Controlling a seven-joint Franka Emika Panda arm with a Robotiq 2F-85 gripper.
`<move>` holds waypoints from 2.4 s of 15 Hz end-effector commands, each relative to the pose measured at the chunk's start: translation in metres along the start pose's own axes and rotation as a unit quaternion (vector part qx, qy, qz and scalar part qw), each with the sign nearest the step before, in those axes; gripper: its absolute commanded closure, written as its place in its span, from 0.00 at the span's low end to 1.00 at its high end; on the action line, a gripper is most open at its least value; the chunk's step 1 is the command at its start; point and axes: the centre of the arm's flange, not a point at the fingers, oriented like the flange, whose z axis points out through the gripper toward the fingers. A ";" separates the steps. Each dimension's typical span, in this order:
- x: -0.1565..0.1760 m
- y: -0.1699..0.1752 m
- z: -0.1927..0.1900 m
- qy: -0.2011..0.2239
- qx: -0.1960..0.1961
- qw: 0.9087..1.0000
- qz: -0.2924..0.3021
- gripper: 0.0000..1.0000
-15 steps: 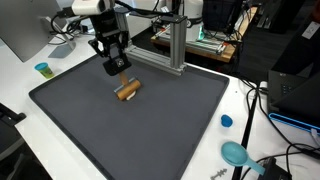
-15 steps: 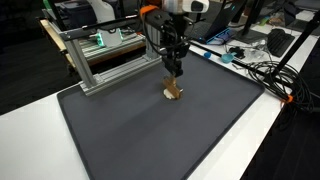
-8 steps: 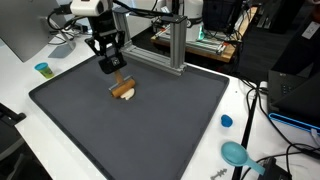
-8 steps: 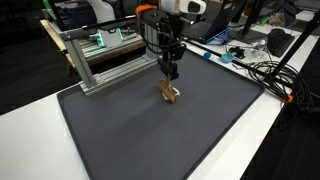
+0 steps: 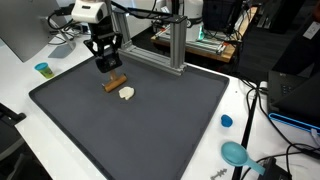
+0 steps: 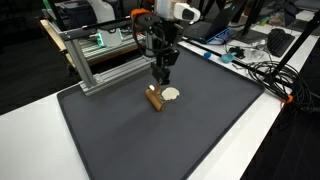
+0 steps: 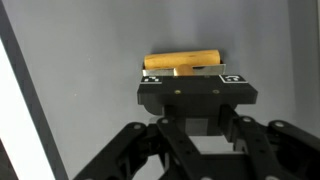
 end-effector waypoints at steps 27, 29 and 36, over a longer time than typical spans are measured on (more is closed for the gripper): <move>0.049 -0.023 -0.014 0.119 0.042 0.990 -0.059 0.79; 0.050 -0.024 -0.011 0.123 0.045 0.990 -0.060 0.79; 0.048 -0.025 -0.030 0.138 0.055 0.988 -0.050 0.79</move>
